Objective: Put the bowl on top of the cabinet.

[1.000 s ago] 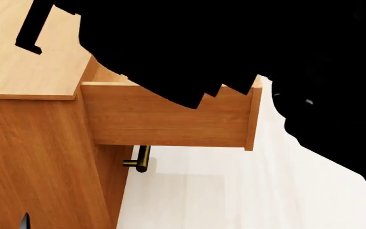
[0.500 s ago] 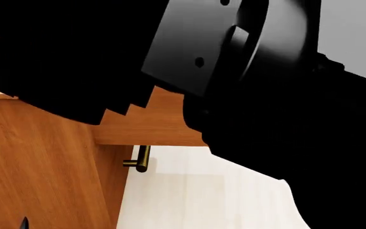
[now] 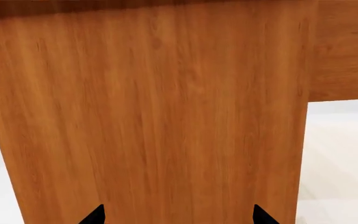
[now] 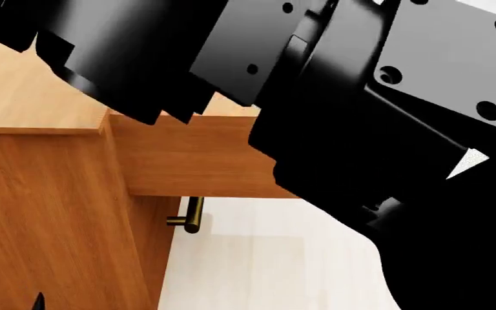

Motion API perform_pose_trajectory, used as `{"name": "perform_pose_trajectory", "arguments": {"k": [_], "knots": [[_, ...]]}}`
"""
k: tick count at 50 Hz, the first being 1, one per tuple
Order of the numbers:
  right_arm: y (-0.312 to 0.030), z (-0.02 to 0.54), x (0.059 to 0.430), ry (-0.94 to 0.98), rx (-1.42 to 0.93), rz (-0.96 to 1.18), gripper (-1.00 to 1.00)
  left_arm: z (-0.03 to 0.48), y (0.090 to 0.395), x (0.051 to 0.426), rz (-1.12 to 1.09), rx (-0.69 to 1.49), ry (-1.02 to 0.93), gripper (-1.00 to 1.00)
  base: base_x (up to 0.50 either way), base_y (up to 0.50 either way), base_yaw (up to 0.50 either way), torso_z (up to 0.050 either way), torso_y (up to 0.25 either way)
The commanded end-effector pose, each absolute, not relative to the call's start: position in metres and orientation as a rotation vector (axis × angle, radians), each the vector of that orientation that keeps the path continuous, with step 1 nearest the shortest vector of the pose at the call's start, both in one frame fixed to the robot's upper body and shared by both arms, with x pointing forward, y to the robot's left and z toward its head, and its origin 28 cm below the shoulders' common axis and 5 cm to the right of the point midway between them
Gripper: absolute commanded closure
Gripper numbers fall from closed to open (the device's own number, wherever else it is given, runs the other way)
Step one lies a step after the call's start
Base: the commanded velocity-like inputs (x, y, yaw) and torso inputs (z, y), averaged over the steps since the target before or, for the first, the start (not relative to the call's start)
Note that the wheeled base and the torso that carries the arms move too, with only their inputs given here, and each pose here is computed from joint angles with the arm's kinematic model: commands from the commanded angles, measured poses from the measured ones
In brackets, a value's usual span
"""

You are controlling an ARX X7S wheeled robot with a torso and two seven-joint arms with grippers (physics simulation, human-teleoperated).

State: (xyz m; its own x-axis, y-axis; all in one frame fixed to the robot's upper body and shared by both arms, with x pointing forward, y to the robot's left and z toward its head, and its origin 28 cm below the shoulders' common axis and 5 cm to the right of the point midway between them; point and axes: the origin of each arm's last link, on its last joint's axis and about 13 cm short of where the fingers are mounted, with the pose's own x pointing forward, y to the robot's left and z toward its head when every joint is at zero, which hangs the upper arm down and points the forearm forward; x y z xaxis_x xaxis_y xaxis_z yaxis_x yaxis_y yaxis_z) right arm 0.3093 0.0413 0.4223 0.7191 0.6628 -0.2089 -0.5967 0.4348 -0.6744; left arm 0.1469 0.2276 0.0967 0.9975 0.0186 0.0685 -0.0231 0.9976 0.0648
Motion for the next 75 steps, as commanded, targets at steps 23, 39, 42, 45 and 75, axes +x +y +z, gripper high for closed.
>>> {"name": "perform_pose_trajectory", "arguments": {"k": [23,39,42,45,75], "knots": [[0.061,0.376,0.324,-0.053,-0.871,0.853,1.00,0.089,0.234,0.157,0.034,0.057,-0.059,-1.00,0.00,0.00,0.00,0.000,0.001],[0.059,0.370,0.328,-0.034,-0.886,0.844,1.00,0.091,0.235,0.156,0.031,0.048,-0.066,-1.00,0.00,0.00,0.00,0.000,0.000],[0.059,0.370,0.329,-0.033,-0.882,0.844,1.00,0.092,0.235,0.156,0.030,0.047,-0.069,-1.00,0.00,0.00,0.00,0.000,0.003],[0.059,0.364,0.330,-0.022,-0.883,0.849,1.00,0.093,0.234,0.155,0.027,0.044,-0.072,-1.00,0.00,0.00,0.00,0.000,0.000],[0.062,0.369,0.322,-0.035,-0.905,0.851,-1.00,0.097,0.232,0.152,0.022,0.036,-0.085,-1.00,0.00,0.00,0.00,0.000,0.000]]}}
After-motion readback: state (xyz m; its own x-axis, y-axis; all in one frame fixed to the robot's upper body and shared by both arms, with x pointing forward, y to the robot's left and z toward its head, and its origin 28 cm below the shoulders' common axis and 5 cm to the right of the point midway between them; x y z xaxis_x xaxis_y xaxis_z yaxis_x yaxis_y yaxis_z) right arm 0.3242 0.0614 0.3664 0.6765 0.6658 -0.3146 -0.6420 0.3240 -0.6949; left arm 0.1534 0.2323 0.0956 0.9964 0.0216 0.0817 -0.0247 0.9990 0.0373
